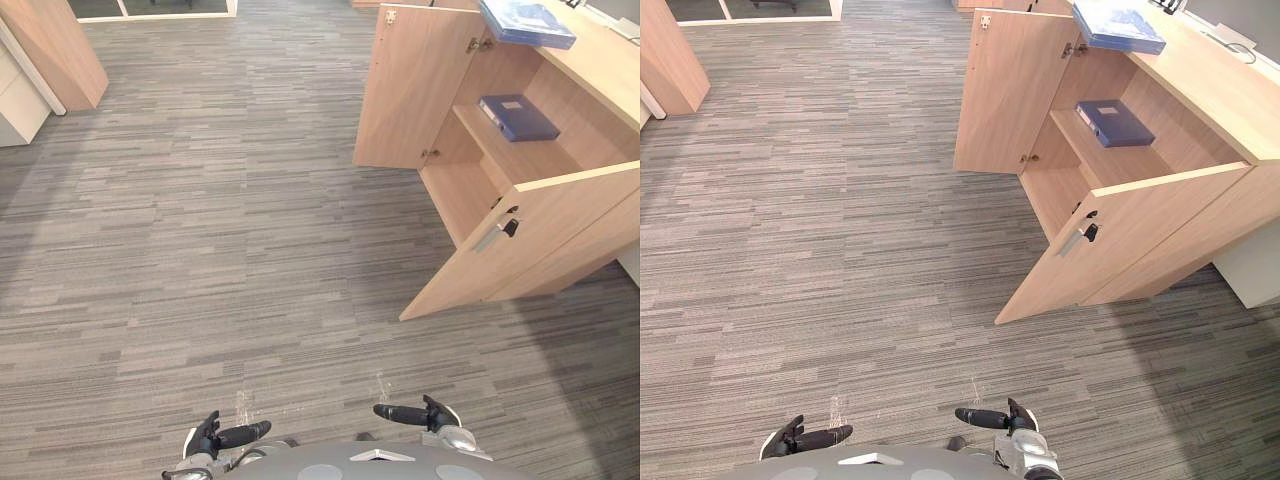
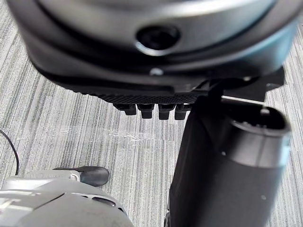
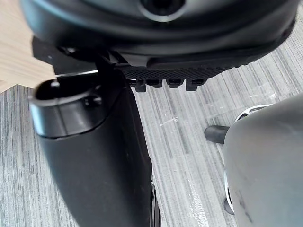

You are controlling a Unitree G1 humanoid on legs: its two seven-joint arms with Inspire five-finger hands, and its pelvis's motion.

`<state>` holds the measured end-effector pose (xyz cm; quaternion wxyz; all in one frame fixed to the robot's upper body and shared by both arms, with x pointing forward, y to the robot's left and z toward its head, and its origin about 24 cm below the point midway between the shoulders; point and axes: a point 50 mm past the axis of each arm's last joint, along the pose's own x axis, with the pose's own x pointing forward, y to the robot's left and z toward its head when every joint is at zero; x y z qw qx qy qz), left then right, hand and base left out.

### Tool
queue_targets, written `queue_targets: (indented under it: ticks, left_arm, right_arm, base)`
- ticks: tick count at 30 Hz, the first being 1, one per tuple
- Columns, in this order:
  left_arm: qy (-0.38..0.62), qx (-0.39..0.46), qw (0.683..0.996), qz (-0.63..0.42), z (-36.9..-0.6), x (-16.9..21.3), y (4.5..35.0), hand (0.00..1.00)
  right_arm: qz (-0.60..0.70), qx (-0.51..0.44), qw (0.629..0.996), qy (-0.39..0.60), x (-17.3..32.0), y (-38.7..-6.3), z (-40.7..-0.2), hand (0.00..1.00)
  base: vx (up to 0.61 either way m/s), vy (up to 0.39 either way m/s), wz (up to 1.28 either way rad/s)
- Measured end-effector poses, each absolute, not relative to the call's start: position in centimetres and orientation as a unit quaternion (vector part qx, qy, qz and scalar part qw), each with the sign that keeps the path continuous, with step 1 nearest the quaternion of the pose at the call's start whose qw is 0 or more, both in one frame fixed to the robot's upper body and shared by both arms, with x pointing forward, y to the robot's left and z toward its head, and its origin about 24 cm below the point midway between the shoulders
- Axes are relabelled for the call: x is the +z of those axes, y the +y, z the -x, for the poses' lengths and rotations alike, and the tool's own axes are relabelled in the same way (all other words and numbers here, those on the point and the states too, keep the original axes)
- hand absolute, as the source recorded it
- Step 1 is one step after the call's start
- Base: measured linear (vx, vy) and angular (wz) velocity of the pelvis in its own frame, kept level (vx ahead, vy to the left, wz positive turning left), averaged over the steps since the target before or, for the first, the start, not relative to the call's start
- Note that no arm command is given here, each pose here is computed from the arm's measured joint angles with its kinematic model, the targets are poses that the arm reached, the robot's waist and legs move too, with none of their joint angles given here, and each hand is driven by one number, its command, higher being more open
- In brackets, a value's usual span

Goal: Walk over to the cabinet, pick up the folder, carry it to the office cabinet, place the folder inside the office cabinet, then close the office cabinet door

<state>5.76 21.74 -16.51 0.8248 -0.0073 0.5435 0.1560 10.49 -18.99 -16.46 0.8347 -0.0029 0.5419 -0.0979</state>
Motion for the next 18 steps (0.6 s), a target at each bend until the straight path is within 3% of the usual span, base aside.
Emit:
queue_targets:
  ticks: [18]
  left_arm:
    - [0.544,0.15,0.826,-0.009,-5.95,-16.43,22.06,1.0]
  right_arm:
    - [0.01,-0.085,0.836,0.541,-16.47,-18.57,-10.63,1.0]
  base:
    - [0.0,0.0,0.0]
